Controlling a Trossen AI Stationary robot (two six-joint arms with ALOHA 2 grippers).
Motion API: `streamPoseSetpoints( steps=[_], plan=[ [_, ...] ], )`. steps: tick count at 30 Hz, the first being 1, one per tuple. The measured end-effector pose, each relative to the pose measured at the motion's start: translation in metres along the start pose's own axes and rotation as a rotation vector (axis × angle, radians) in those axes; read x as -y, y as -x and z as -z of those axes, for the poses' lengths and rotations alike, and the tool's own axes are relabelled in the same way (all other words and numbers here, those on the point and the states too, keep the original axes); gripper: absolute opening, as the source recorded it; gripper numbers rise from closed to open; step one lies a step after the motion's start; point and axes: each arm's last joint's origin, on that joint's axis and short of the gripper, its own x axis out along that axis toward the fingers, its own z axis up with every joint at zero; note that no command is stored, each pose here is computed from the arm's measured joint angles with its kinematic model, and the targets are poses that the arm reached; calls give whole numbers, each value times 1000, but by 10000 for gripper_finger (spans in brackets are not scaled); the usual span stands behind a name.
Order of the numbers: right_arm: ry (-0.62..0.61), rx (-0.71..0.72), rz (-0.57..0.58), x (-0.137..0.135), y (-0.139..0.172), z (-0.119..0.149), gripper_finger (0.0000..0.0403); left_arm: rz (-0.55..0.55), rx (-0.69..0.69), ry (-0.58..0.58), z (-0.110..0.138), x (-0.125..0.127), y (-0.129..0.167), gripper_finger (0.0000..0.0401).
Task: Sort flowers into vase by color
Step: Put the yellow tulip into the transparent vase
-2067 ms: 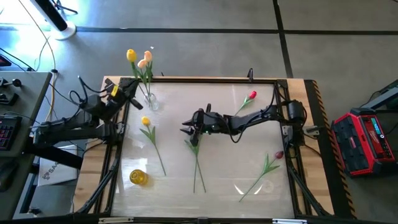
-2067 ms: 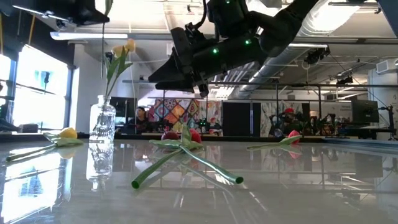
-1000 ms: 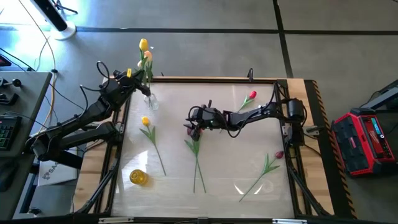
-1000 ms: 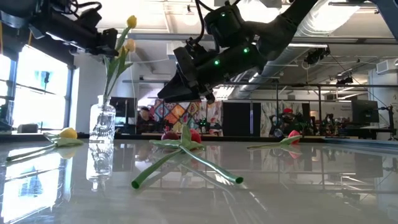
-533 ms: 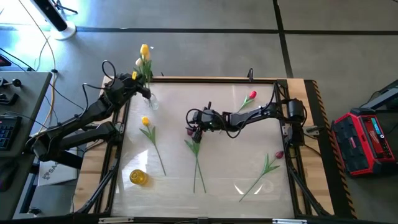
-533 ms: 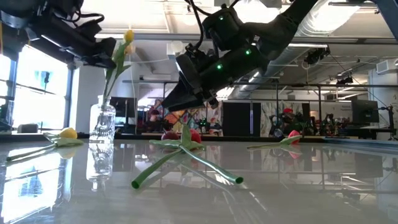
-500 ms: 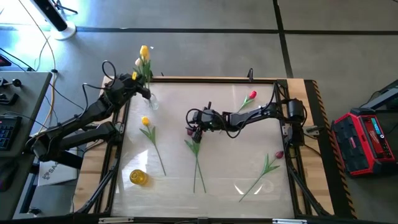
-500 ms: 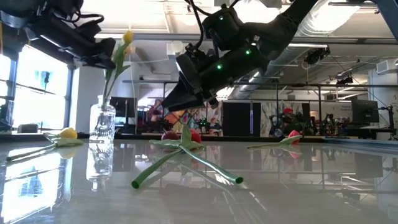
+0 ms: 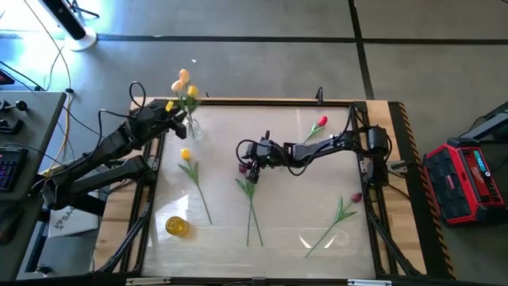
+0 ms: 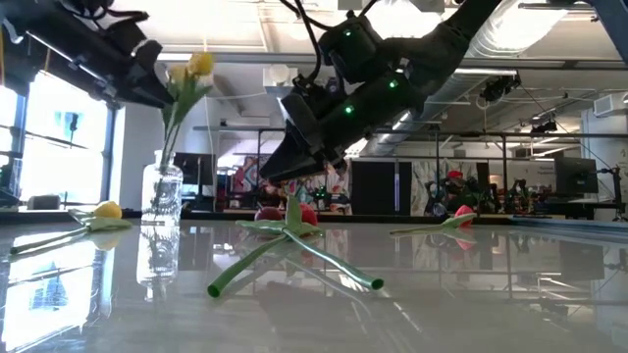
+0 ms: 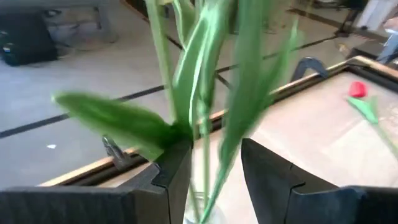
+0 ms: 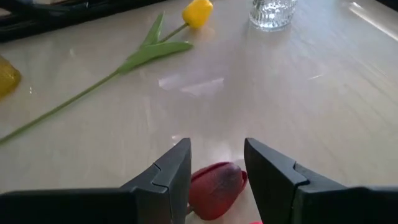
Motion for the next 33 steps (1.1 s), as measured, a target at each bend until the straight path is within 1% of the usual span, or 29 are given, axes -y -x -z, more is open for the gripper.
streamPoseSetpoints(
  steps=[4, 8, 13, 17, 19, 23, 27, 30, 33],
  plan=[
    [-22, -2, 24, 11, -1, -2, 138, 14, -22, 64, -4, 1, 6, 121],
    [-35, -35, 56, 24, -1, 0, 138, 29, -91, 101, -6, 4, 14, 113],
    [-85, -133, 94, 35, 0, 8, 138, 51, -174, 136, 0, 8, 19, 100],
    [-88, -230, 119, 38, 2, 17, 138, 96, -229, 157, 5, 14, 21, 93],
    [-92, -246, 120, 37, 2, 19, 138, 122, -257, 161, 8, 18, 22, 91],
    [-115, -234, 109, 28, 2, 19, 138, 152, -318, 164, 14, 27, 24, 83],
    [-125, -226, 139, 14, 3, 22, 138, 169, -417, 178, 24, 34, 28, 71],
    [-127, -225, 173, 5, 4, 25, 138, 183, -496, 217, 31, 40, 31, 65],
    [-126, -221, 195, -4, 5, 27, 138, 218, -575, 281, 36, 47, 36, 65]
  ],
)
